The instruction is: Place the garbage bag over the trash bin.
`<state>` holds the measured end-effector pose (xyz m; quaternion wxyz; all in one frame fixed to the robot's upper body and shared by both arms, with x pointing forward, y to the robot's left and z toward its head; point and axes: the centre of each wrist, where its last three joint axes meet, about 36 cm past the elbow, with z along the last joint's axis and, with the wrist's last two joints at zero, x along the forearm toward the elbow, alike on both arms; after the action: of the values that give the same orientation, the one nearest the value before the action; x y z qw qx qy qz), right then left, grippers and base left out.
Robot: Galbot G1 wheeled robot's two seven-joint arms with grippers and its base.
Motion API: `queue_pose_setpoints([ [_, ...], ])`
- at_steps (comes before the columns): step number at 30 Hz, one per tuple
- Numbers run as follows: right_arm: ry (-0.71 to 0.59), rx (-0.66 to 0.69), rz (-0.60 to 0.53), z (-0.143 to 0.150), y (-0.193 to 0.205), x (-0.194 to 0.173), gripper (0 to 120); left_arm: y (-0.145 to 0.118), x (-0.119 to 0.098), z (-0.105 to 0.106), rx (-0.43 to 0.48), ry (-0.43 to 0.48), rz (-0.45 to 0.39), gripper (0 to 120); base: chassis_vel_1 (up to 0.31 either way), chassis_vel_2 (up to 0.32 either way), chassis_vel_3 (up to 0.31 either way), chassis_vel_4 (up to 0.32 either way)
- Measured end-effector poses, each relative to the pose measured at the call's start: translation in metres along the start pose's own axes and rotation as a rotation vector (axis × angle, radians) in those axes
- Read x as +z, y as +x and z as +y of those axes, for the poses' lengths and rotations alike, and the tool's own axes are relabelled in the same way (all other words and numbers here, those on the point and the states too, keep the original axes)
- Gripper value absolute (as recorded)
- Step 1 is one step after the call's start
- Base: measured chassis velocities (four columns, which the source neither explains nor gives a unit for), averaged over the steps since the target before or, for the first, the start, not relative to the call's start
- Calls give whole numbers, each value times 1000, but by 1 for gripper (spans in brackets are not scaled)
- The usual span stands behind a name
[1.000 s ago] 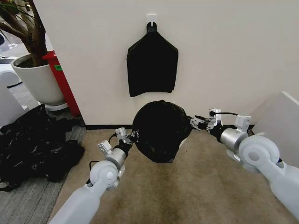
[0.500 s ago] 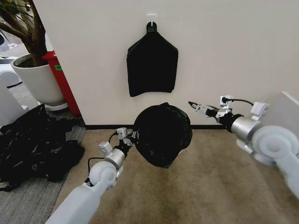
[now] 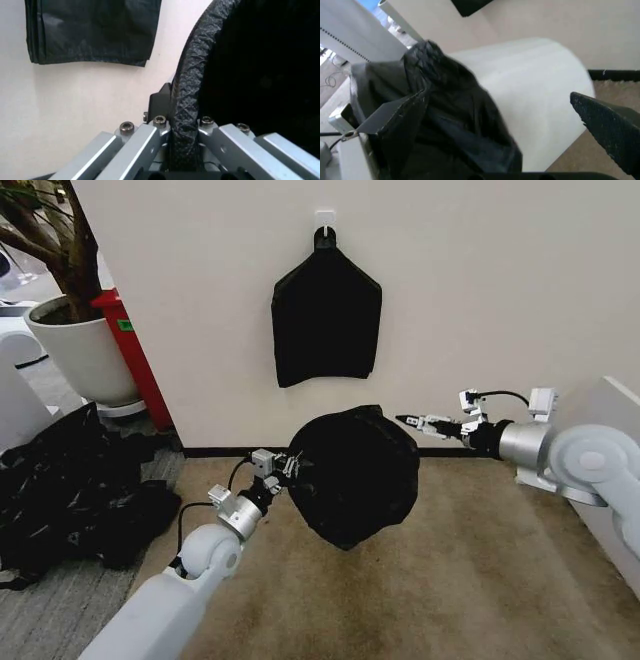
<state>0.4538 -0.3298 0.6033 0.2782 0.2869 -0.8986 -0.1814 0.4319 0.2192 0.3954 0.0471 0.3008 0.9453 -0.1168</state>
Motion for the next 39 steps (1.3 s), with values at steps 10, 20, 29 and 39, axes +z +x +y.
queue_pose_setpoints([
  [10, -2, 41, -6, -2, -7, 1, 100, 7, -5, -8, 25, -1, -2, 1, 0, 0, 0, 0],
  [20, -7, 139, -39, -34, -11, -1, 100, 9, -16, -19, 83, -1, -15, 1, 0, 0, 0, 0],
  [29, 3, 28, -82, 15, 24, -20, 100, 7, -6, -11, 64, -8, 7, 1, 0, 0, 0, 0],
  [39, 34, 20, -12, 28, 4, 2, 100, 5, -9, -11, 68, -21, -2, 1, 0, 0, 0, 0],
])
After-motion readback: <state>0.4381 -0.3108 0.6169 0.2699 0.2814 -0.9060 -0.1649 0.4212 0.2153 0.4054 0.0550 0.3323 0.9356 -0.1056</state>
